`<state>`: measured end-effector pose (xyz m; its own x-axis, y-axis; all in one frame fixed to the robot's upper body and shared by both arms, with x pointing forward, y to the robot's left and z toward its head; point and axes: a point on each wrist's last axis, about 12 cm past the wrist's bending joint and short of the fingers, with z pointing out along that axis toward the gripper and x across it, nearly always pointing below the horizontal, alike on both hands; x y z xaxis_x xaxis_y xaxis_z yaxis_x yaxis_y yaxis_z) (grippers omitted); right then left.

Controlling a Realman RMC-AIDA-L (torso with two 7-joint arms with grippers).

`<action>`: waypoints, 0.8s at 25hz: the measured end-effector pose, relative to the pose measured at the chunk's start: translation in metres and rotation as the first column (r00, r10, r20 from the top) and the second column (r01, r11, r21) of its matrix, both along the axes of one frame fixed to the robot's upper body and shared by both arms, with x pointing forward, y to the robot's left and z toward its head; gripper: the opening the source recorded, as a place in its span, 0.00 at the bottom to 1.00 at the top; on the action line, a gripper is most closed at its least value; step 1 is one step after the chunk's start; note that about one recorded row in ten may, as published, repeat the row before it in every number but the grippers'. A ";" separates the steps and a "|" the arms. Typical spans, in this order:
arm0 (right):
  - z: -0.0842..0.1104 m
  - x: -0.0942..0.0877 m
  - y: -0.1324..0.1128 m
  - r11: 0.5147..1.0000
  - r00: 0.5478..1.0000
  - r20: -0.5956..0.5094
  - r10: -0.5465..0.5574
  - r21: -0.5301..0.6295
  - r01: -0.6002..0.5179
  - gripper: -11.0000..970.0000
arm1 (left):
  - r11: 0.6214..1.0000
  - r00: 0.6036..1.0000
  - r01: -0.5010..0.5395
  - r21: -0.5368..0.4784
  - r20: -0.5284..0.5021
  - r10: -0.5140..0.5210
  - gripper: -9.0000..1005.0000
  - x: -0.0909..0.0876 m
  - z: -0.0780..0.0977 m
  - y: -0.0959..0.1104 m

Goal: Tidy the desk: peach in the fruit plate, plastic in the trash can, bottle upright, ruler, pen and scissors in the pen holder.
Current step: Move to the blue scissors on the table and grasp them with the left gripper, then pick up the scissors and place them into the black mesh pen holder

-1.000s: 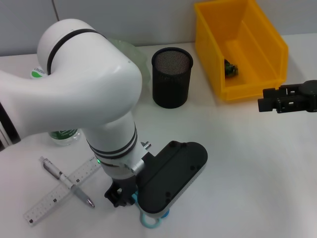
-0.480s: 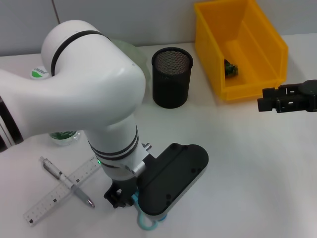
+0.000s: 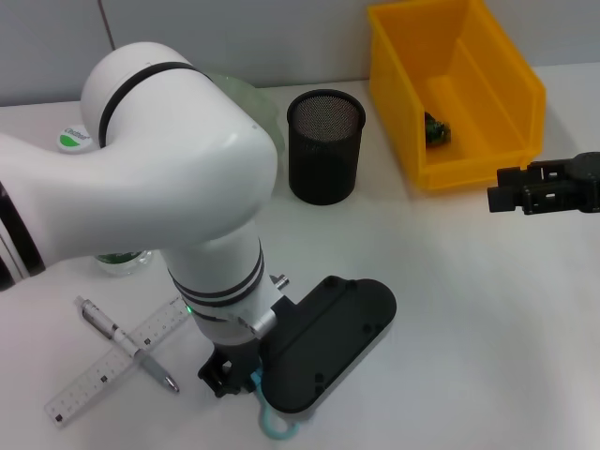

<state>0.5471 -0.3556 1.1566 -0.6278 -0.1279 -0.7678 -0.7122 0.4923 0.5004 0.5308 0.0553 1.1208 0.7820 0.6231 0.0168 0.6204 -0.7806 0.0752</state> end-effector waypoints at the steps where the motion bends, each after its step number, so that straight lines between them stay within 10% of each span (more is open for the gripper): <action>1: 0.000 0.000 0.000 1.000 1.000 0.000 0.000 -0.001 0.000 0.80 | 1.000 1.000 -0.001 -0.003 -0.001 0.001 0.28 0.000 0.000 0.000; 14: 0.002 0.000 -0.003 1.000 1.000 0.008 -0.008 -0.004 0.008 0.80 | 0.986 0.986 -0.120 -0.117 -0.127 0.105 0.24 0.013 0.027 0.005; 20: 0.007 -0.001 -0.011 0.999 0.998 0.038 -0.042 -0.009 0.042 0.80 | 0.917 0.939 -0.280 -0.283 -0.279 0.200 0.25 0.031 0.055 0.017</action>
<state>0.5460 -0.3670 1.1637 -0.6037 -0.1096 -0.7897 -0.7091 0.5266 0.4689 0.5622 0.0721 1.1757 0.5636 0.7339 -0.3790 0.8159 -0.5662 0.1170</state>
